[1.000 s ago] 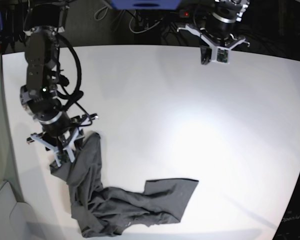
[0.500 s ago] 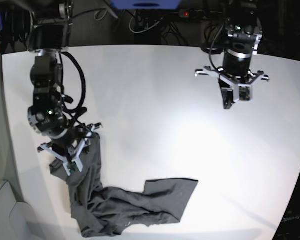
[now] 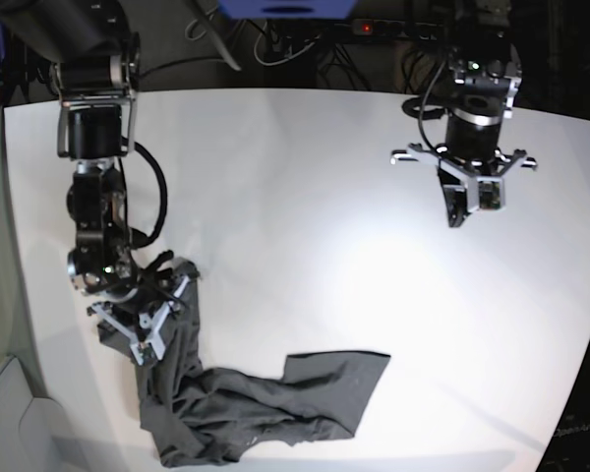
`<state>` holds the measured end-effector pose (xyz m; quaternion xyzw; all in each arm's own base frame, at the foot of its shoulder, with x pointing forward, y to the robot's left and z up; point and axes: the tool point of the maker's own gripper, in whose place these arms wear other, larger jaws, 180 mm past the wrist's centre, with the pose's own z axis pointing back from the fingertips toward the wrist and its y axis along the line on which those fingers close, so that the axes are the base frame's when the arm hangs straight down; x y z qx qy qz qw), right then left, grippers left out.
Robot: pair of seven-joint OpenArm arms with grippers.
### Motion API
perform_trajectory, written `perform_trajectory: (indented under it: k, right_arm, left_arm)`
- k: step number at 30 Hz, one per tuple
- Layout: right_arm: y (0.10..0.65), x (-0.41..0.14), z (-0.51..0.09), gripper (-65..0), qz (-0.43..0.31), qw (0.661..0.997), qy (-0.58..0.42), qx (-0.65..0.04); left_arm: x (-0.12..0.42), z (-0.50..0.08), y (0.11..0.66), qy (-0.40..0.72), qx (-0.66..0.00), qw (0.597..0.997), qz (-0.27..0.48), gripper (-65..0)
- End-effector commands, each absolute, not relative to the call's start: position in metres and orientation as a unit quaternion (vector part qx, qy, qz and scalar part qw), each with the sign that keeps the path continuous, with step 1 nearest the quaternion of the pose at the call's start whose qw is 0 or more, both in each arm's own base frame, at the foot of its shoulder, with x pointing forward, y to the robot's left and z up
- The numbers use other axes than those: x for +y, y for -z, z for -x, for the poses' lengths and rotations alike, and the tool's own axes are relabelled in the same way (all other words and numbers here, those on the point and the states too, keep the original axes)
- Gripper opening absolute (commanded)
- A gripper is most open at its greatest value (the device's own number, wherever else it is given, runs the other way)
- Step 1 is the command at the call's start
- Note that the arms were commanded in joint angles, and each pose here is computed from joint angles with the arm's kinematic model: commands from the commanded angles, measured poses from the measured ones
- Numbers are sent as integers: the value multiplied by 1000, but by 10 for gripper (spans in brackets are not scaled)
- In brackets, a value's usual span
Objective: Layout the t-shirt on the table in an organized manner, then fold the t-shirt properly
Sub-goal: 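Grasp the grey t-shirt fabric with the right gripper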
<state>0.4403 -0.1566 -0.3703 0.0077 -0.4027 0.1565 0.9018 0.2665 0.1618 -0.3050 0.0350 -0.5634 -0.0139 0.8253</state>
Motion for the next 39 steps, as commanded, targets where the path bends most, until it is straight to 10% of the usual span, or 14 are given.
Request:
perform_trajectory:
  k: [1,12,32,39]
  right_arm:
    - [347,-165,-459,-439,2,888,-153,-435]
    - [348,-192,-469,-324,-3,878,-109,-467]
    - [386,-191,-462,-335,-24,900,-91,-425]
    - [387,-183,-462,-642,-31,900,-93,-425]
  left_arm:
    - [162,-269,295,14,-580,814,-36,-647]
    - [162,-268,295,14,-579,815,-37,-647]
    - [162,-264,299,15,-573,819,-37,-647]
    - [163,-264,299,16,-573,819,-38,-647]
